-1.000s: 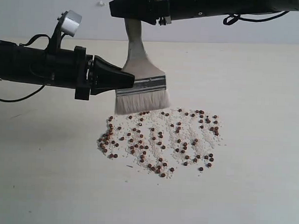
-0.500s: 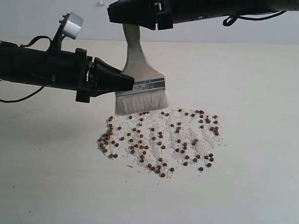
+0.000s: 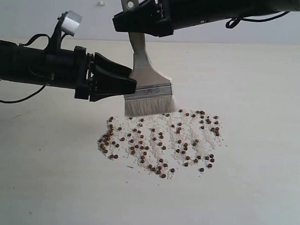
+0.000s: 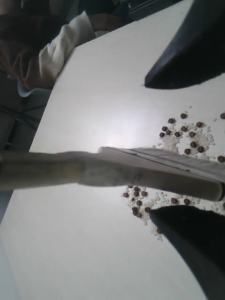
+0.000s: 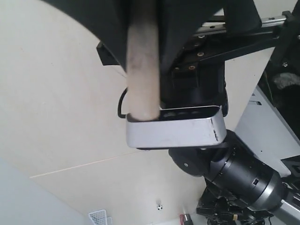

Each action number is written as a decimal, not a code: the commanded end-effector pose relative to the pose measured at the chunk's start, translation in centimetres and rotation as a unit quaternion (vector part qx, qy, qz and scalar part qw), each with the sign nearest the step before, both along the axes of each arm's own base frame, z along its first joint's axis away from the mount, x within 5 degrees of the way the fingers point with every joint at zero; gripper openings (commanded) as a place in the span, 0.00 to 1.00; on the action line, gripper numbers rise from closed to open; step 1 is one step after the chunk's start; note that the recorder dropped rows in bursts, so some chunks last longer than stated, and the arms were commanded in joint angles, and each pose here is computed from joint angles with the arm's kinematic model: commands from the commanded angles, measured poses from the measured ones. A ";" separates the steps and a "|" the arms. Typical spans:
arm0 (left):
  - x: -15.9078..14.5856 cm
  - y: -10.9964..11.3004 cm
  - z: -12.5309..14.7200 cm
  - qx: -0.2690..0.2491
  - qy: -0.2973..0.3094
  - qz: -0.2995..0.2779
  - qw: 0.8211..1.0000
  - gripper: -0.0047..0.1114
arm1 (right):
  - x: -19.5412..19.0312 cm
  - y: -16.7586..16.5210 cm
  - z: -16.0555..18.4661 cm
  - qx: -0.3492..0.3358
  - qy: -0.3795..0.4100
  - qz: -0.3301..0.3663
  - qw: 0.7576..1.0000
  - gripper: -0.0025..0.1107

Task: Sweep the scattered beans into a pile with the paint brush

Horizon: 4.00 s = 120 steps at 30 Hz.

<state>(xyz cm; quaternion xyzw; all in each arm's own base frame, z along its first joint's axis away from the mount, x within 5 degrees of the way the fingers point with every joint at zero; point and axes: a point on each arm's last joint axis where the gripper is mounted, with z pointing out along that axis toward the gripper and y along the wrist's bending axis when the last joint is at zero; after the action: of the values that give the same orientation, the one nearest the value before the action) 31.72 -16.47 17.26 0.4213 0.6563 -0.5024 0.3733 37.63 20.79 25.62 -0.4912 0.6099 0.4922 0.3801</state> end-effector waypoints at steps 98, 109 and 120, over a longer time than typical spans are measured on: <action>-25.3 14.5 3.0 -0.140 0.035 0.648 0.748 0.04 | -18.3 -18.6 2.7 -0.071 -0.046 -0.691 0.718 0.02; -26.0 12.8 2.9 -0.130 0.058 0.538 0.831 0.04 | -18.3 -18.6 2.6 -0.071 -0.046 -0.689 0.719 0.02; -26.5 12.0 2.9 -0.126 0.067 0.482 0.864 0.04 | -18.3 -18.4 2.5 -0.068 -0.035 -0.684 0.725 0.02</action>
<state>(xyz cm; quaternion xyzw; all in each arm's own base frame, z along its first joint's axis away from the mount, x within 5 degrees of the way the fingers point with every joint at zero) 5.23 -4.37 20.27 -0.0357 0.7301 -0.3625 0.5782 19.48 2.43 28.10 0.0178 0.7997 0.0372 0.5990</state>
